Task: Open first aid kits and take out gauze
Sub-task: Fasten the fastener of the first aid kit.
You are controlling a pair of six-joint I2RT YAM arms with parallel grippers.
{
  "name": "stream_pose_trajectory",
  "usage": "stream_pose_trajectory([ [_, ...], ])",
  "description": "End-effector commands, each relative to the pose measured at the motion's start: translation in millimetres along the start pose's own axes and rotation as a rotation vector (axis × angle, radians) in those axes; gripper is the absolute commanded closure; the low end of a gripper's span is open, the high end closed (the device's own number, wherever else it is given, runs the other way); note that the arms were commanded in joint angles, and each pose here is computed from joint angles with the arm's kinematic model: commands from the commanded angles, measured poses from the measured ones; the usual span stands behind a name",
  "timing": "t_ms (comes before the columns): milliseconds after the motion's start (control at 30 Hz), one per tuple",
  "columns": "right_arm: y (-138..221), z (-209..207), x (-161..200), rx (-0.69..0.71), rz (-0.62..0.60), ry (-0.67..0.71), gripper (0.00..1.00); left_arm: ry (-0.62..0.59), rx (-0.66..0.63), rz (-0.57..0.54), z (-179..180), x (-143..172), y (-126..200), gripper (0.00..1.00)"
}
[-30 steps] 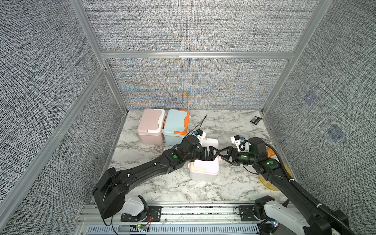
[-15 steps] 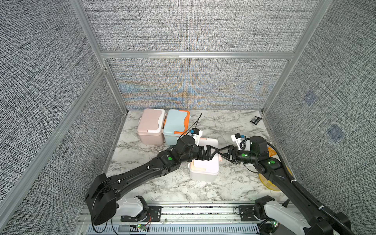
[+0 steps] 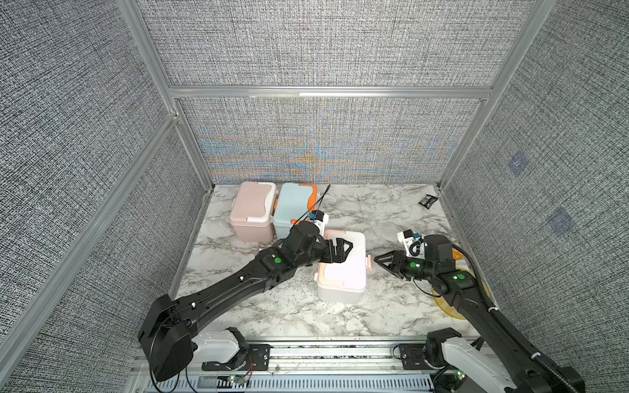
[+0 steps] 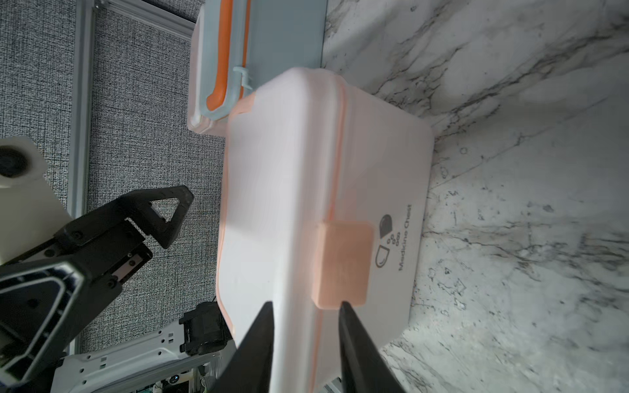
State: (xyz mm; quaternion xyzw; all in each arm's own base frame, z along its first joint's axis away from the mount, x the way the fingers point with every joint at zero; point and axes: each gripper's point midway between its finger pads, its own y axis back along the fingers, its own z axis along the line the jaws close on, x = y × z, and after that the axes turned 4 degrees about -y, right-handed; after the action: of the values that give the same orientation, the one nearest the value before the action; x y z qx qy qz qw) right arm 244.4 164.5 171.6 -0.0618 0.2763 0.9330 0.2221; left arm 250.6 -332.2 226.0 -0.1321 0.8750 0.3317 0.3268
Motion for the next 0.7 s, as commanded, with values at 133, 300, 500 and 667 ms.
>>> stream_pose_trajectory([
  [133, -14, 11, -6, -0.087, 0.047, 0.016, 0.92, -0.004, 0.000, 0.055, 6, 10, -12, 0.01],
  [300, -19, 12, -5, -0.095, 0.069, 0.014, 1.00, 0.006, 0.004, 0.060, 7, 12, -15, 0.00],
  [500, -25, 10, -3, -0.094, 0.085, 0.012, 1.00, 0.010, 0.006, 0.060, 7, 11, -15, 0.00],
  [667, -17, 23, -3, -0.118, 0.075, 0.034, 0.97, 0.010, 0.003, 0.058, 6, 10, -12, 0.00],
])
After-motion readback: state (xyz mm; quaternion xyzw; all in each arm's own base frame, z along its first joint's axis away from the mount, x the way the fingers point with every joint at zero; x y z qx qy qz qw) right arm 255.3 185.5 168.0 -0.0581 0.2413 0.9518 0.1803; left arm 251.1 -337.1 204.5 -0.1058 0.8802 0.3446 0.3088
